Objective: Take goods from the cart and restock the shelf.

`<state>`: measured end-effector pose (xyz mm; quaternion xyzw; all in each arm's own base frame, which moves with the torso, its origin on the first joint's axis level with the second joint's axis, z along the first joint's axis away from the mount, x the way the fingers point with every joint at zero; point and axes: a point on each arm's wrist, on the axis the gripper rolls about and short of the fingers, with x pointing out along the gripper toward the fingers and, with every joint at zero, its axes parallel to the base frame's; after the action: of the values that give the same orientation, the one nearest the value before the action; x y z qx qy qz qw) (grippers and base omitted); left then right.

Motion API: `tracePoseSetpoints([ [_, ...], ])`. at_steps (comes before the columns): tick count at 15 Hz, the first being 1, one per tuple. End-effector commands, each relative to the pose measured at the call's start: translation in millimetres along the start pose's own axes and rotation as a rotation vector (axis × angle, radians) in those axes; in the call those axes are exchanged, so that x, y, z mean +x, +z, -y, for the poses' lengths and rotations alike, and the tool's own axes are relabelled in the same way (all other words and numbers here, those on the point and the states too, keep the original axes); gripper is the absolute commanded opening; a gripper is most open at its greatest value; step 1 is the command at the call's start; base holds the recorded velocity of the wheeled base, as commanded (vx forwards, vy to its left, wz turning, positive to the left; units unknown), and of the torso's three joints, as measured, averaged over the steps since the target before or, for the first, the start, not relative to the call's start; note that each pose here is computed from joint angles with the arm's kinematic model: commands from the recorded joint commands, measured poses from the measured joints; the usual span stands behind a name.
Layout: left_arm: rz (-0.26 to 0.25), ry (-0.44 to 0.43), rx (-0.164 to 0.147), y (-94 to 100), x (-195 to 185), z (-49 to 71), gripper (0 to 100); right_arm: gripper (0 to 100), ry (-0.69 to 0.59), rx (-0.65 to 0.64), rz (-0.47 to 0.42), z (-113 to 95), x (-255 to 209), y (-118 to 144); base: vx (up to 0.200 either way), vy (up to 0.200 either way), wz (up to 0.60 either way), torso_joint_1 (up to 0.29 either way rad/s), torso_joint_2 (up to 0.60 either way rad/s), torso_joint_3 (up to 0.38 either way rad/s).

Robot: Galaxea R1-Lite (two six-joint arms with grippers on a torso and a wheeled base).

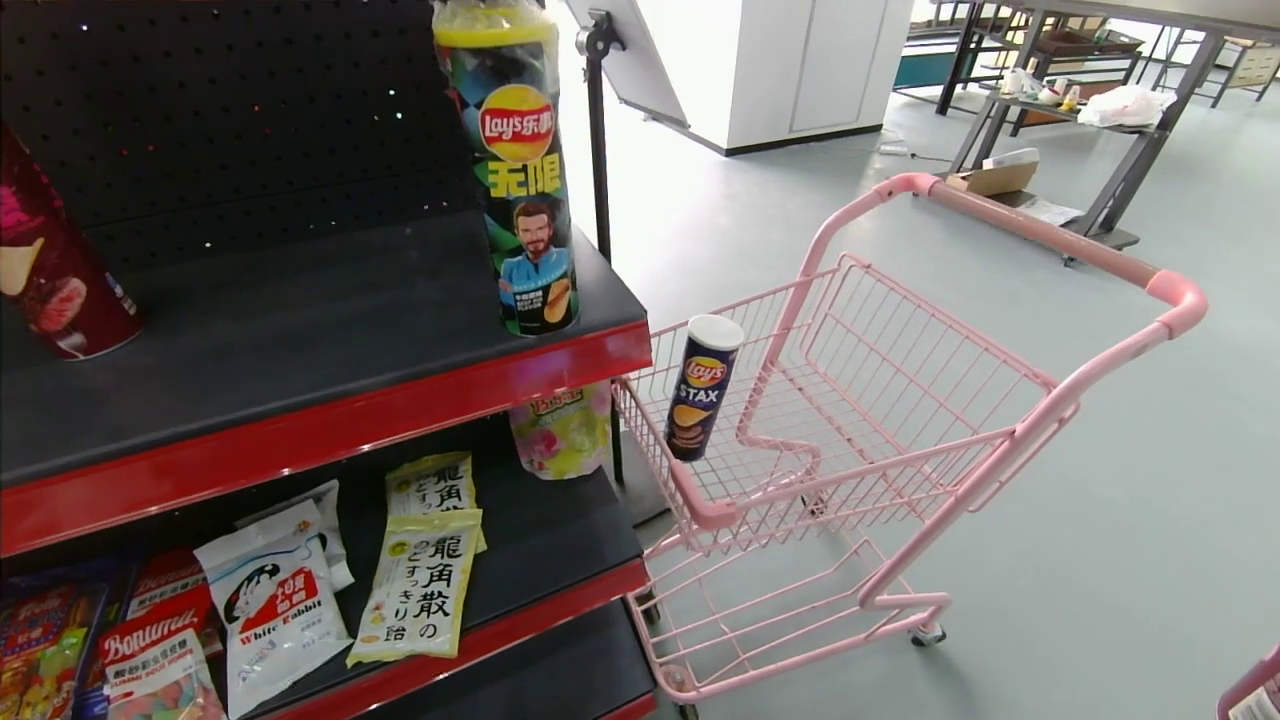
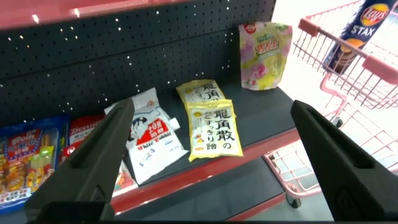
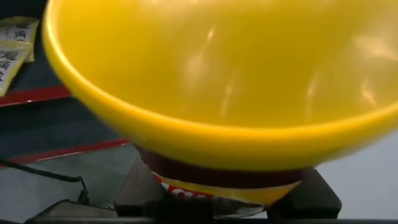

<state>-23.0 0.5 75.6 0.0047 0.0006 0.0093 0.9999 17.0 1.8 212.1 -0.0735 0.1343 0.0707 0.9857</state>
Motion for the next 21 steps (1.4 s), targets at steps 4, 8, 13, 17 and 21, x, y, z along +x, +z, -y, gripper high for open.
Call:
tracePoseSetpoints([
  [4,0.000,0.001,0.000,0.0,0,0.0,100,0,0.172,-0.001,0.004,-3,9,16,0.000,0.000,0.00,0.182,-0.54,-0.377],
  [8,0.000,0.001,0.000,0.0,0,0.0,100,0,0.253,-0.017,0.011,-4,42,42,0.000,0.000,0.00,0.210,-0.59,-0.380],
  [13,0.000,0.000,0.001,0.0,0,0.0,100,0,0.261,-0.048,-0.029,-6,60,40,0.000,0.000,0.12,0.151,-0.39,-0.244],
  [17,0.000,0.000,0.000,0.0,0,0.0,100,0,0.268,-0.048,-0.039,-7,58,32,0.000,0.000,0.60,0.015,-0.03,-0.017],
  [21,0.000,0.000,0.000,0.0,0,0.0,100,0,0.289,-0.046,-0.045,-7,57,28,0.000,0.000,0.60,0.008,0.00,0.004],
])
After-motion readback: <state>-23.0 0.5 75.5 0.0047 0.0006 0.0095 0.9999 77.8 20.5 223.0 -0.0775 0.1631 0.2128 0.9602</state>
